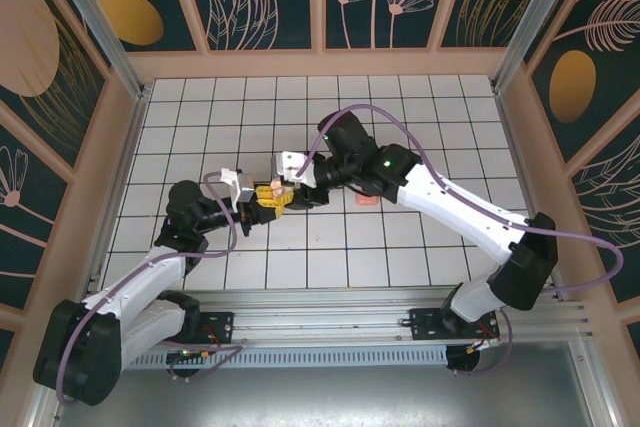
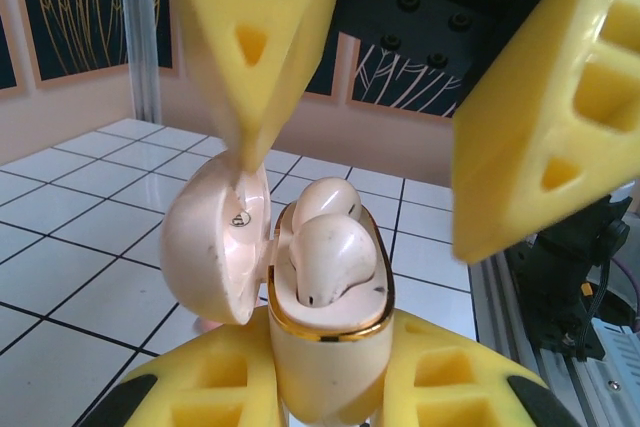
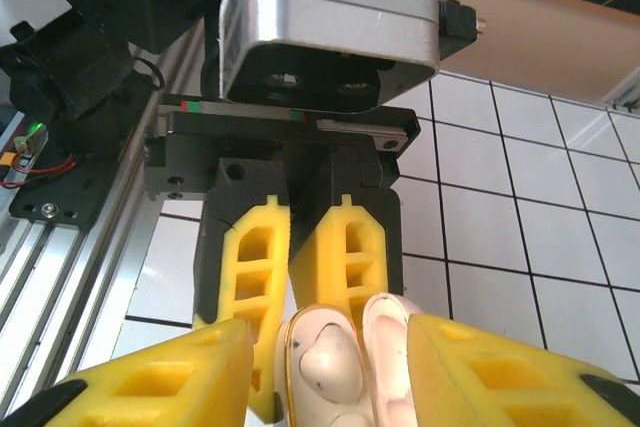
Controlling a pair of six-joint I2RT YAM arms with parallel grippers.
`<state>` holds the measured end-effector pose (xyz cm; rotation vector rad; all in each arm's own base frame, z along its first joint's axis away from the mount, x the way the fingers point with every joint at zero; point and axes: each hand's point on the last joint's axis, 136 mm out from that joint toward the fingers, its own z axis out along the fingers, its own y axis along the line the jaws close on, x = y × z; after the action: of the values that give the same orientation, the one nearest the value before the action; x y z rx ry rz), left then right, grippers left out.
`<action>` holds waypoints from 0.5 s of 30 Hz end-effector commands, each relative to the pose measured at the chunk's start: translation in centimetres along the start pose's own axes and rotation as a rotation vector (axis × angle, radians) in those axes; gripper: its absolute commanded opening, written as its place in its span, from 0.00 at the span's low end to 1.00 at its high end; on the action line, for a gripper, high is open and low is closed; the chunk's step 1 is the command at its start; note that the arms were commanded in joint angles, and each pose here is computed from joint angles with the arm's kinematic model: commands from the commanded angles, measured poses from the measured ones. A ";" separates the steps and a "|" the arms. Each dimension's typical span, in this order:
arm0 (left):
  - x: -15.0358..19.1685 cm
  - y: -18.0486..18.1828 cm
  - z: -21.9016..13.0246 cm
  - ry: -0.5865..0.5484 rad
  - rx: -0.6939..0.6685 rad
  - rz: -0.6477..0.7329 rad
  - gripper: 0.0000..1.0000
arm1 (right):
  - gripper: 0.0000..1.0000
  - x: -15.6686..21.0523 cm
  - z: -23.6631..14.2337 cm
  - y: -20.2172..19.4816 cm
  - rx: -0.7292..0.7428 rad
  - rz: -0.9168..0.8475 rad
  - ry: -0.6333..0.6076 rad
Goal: Insert wireless bluetooth earbuds into charging case
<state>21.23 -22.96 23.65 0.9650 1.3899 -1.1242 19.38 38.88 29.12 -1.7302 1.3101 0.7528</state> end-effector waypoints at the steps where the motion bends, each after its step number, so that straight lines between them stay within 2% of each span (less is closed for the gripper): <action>1: -1.9 -0.4 0.2 -0.035 0.017 0.083 0.13 | 0.46 -2.4 -1.9 0.2 0.005 0.007 -0.114; 10: -1.8 -0.3 0.2 -0.034 0.016 0.083 0.13 | 0.47 -2.9 -4.4 -0.6 0.038 0.128 -0.224; 15: -2.0 -0.6 0.2 -0.038 0.027 0.086 0.13 | 0.58 -1.5 -5.3 -1.9 0.015 0.319 -0.263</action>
<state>21.23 -22.96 23.65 0.9712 1.3835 -1.1166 20.75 35.49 32.17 -1.4536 1.3872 0.9704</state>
